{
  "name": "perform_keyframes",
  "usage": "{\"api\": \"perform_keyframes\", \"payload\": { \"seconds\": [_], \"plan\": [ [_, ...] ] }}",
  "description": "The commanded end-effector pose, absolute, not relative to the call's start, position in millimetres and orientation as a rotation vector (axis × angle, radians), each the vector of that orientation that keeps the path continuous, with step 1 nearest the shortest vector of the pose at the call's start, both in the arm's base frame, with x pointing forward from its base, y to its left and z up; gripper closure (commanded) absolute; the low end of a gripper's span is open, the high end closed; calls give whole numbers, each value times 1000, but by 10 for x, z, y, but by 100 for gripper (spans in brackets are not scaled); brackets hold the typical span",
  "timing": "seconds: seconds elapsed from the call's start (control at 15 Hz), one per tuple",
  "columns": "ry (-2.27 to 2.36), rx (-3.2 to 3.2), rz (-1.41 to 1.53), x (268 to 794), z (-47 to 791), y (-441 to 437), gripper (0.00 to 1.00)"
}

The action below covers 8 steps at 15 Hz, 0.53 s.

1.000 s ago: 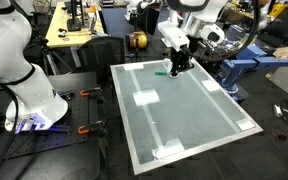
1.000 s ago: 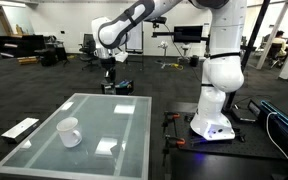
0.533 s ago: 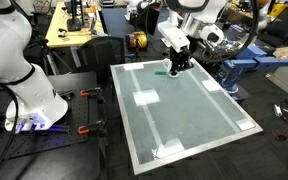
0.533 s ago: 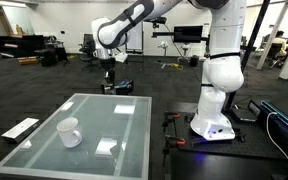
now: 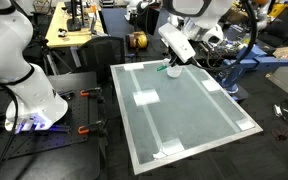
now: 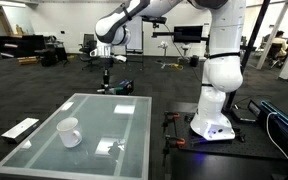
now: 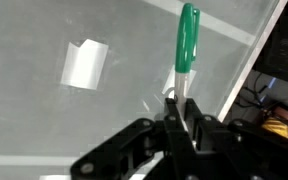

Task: Put the pen in the cup

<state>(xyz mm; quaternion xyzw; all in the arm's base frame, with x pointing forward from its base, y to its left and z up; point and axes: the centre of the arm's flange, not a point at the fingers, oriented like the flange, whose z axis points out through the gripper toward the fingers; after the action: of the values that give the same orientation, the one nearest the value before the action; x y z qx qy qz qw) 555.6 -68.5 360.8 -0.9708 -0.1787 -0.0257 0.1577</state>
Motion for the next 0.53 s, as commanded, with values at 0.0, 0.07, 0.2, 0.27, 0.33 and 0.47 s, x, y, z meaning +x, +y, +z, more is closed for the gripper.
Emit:
{"api": "perform_keyframes", "payload": {
  "seconds": [0.0,0.07,0.2,0.27,0.33,0.47],
  "plan": [
    [-654,-2629,-207,5645,3546,-684,97],
    [-684,-2590,-238,5665,3519,-666,97],
    [-730,-2520,-298,5709,3447,-633,97],
    [-744,-2496,-324,5729,3409,-616,97],
    [-759,-2469,-352,5759,3359,-586,97],
    [-784,-2421,-400,5806,3270,-526,97]
  ]
}}
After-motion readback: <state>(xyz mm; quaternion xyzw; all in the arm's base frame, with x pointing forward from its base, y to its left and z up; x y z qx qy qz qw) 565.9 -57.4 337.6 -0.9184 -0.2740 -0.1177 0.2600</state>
